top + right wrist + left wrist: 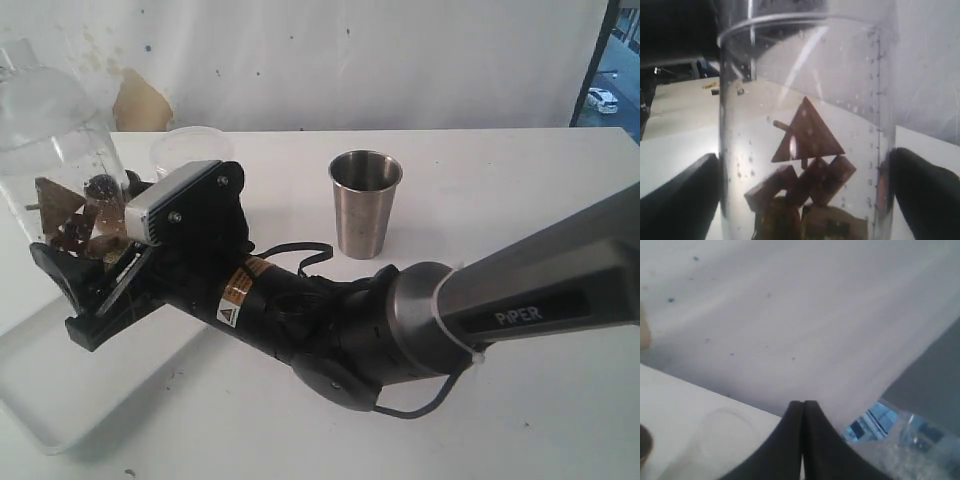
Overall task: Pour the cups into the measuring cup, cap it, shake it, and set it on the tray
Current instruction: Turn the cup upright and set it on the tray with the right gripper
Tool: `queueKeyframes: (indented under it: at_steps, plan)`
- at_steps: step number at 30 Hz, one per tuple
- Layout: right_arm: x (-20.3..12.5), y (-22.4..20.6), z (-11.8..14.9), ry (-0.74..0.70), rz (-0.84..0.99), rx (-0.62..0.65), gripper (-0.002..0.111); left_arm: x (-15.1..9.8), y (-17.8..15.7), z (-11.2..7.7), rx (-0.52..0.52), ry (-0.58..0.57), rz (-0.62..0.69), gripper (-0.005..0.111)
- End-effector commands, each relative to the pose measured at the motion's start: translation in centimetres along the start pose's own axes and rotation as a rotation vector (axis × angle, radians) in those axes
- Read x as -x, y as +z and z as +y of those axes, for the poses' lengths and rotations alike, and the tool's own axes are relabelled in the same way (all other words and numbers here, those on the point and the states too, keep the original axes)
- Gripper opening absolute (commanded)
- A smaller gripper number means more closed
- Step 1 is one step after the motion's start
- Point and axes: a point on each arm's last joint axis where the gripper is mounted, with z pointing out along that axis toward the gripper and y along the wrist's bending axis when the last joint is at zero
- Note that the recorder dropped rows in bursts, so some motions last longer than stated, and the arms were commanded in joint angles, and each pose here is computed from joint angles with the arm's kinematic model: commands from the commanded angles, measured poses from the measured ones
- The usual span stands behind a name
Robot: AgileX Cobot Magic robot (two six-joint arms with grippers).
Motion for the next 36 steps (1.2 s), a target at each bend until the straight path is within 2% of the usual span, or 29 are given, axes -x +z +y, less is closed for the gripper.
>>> queueKeyframes:
  at_steps: [1,5,10,18,21,24,25,28,30,36]
  plan:
    - [0.8,0.6,-0.3,-0.015,0.009,-0.017,0.0,0.1,0.4,-1.7,-0.141,0.028,0.078,0.0]
    - [0.5,0.8,-0.7,-0.005,0.057,-0.06,0.0,0.0,0.5,-0.5,-0.008,0.036,0.092,0.0]
    - [-0.7,1.5,-1.2,-0.078,0.085,-0.077,0.0,-0.3,0.5,-0.1,0.02,0.141,0.13,0.0]
    - [-3.4,4.0,-2.1,-0.078,0.12,-0.089,0.0,-0.8,0.3,0.6,0.081,0.193,0.169,0.0]
    - [-4.8,4.8,-2.6,-0.129,0.21,-0.094,0.0,-0.9,0.2,1.6,0.173,0.261,0.192,0.0]
    - [-4.9,5.3,-3.0,-0.139,0.204,-0.092,0.0,-1.3,0.7,2.6,0.202,0.274,0.195,0.0]
    - [-4.7,5.5,-3.3,-0.146,0.186,-0.091,0.0,-2.0,1.2,3.7,0.222,0.249,0.22,0.0]
    - [-5.2,6.0,-3.6,-0.155,0.172,-0.087,0.0,-3.2,2.3,4.6,0.138,0.237,0.237,0.0]
    - [-6.3,6.3,-4.0,-0.123,0.184,-0.095,0.0,-3.3,2.6,4.8,0.122,0.246,0.238,0.0]
    - [-8.3,7.1,-4.5,-0.085,0.248,-0.108,0.0,-3.9,2.8,6.1,0.183,0.256,0.269,0.0]
